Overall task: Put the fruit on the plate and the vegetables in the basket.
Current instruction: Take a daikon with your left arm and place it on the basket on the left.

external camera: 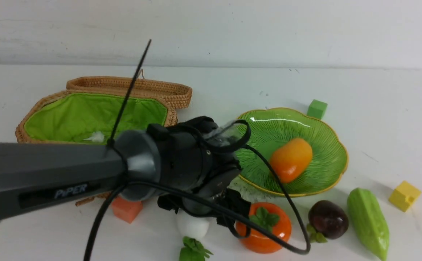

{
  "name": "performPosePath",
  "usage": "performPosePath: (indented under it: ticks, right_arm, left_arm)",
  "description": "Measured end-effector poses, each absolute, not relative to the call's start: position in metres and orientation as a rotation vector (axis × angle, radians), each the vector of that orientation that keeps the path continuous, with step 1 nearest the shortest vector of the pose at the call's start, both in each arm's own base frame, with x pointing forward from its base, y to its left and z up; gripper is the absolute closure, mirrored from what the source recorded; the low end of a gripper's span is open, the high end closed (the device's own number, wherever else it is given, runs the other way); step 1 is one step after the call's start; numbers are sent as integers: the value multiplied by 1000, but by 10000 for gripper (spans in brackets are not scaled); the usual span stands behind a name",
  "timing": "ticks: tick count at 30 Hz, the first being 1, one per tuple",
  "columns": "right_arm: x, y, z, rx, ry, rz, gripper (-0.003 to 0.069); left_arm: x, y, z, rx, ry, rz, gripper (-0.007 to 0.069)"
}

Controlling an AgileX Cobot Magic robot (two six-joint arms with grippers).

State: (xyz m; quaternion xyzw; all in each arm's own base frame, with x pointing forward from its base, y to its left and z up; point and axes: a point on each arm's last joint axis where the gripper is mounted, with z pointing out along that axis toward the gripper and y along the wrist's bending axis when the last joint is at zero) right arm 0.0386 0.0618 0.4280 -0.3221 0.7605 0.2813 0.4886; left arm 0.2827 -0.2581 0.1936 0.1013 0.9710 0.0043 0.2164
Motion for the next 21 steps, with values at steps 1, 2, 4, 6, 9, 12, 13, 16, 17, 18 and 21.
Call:
performPosePath:
  ticks: [1, 2, 4, 6, 9, 12, 13, 16, 17, 18, 21]
  right_arm:
    - [39, 62, 428, -784, 1849, 684, 478]
    - [39, 62, 428, -784, 1850, 684, 478]
    - [38, 62, 427, -788, 1854, 684, 478]
    - [38, 62, 427, -788, 1854, 684, 478]
    - [38, 62, 427, -788, 1854, 684, 478]
    - [38, 62, 427, -788, 1854, 684, 478]
    - [38, 62, 427, -788, 1854, 684, 478]
    - [38, 62, 426, -797, 1865, 684, 478]
    - [37, 62, 426, -803, 1872, 685, 478]
    - [37, 62, 425, -810, 1879, 686, 478]
    - [36, 62, 424, -823, 1894, 687, 478]
  left_arm:
    - [285, -258, 188, 280, 2697, 23, 22]
    - [286, -258, 185, 281, 2700, 27, 27]
    - [289, -257, 177, 281, 2710, 44, 41]
    - [291, -256, 172, 279, 2719, 54, 49]
    - [293, -256, 165, 282, 2729, 73, 68]
    - [293, -256, 165, 278, 2732, 69, 111]
    - [293, -256, 165, 276, 2734, 67, 111]
    - [292, -256, 165, 268, 2740, 64, 111]
    - [292, -256, 165, 268, 2742, 69, 111]
    - [292, -256, 165, 269, 2745, 74, 111]
    - [287, -258, 170, 294, 2747, 77, 111]
